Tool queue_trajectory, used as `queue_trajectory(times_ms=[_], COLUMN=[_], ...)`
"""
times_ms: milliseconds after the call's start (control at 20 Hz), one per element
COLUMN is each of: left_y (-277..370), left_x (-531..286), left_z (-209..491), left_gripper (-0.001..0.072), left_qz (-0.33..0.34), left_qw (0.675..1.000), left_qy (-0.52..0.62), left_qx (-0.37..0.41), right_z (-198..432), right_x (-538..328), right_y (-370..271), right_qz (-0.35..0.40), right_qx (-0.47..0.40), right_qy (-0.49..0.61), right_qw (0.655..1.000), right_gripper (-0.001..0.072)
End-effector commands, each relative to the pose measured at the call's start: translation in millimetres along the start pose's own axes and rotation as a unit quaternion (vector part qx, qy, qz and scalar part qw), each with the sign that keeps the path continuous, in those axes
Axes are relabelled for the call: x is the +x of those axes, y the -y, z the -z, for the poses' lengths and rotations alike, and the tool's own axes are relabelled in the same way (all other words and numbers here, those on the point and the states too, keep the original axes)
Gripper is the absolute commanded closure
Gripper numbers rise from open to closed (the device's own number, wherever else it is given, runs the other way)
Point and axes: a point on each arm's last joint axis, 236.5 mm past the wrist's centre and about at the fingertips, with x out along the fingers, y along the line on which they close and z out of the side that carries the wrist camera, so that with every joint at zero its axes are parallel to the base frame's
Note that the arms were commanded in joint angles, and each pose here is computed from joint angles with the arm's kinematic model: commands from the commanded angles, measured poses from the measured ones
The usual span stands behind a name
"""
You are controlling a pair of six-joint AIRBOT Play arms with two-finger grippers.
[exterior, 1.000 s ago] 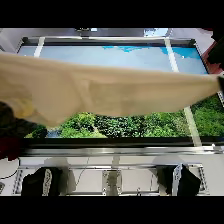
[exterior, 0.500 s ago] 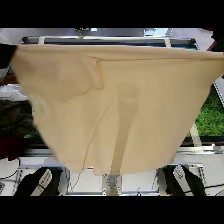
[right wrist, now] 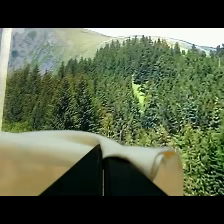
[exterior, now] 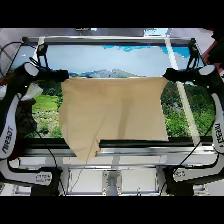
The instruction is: Fold the shirts.
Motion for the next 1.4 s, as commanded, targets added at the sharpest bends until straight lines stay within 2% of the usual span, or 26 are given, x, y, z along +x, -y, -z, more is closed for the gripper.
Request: queue_trajectory(times_ms=[0,300,600,750,800,850,900,950,1150,1250,1350], left_y=[-12,2,-37,-38,-32,-25,-15,-6,22,20,3], left_x=[33,22,38,43,44,45,45,41,-31,-95,-150], left_z=[17,90,180,193,191,188,181,168,72,46,54], left_gripper=[0.0695,0.0695,0.0695,0.0691,0.0587,0.0321,0.0135,0.0129,0.0128,0.0128,0.0128], left_qz=[-0.021,0.001,-0.061,-0.062,-0.052,-0.039,-0.022,-0.008,0.007,-0.023,-0.070], left_qw=[1.000,0.983,0.966,0.966,0.968,0.970,0.972,0.976,0.996,0.998,0.996], left_qy=[-0.021,-0.173,-0.250,-0.250,-0.245,-0.241,-0.234,-0.218,-0.085,-0.034,-0.016], left_qx=[0.003,0.056,0.025,0.006,-0.006,-0.017,-0.020,-0.023,0.013,0.048,0.046], right_z=[3,62,121,152,159,163,163,162,122,93,73], right_x=[33,19,32,41,42,41,37,30,-27,-62,-91], right_y=[17,19,29,25,26,26,26,25,23,32,40], right_qz=[0.027,0.041,0.044,0.040,0.041,0.040,0.039,0.037,0.052,0.085,0.106], right_qx=[0.003,-0.061,-0.046,-0.044,-0.042,-0.038,-0.033,-0.034,-0.060,-0.068,-0.061], right_qy=[0.005,-0.130,-0.191,-0.222,-0.230,-0.237,-0.242,-0.246,-0.229,-0.181,-0.141], right_qw=[1.000,0.989,0.980,0.973,0.971,0.970,0.969,0.968,0.970,0.977,0.982], right_gripper=[0.0690,0.0691,0.0690,0.0686,0.0664,0.0545,0.0408,0.0379,0.0379,0.0379,0.0379])
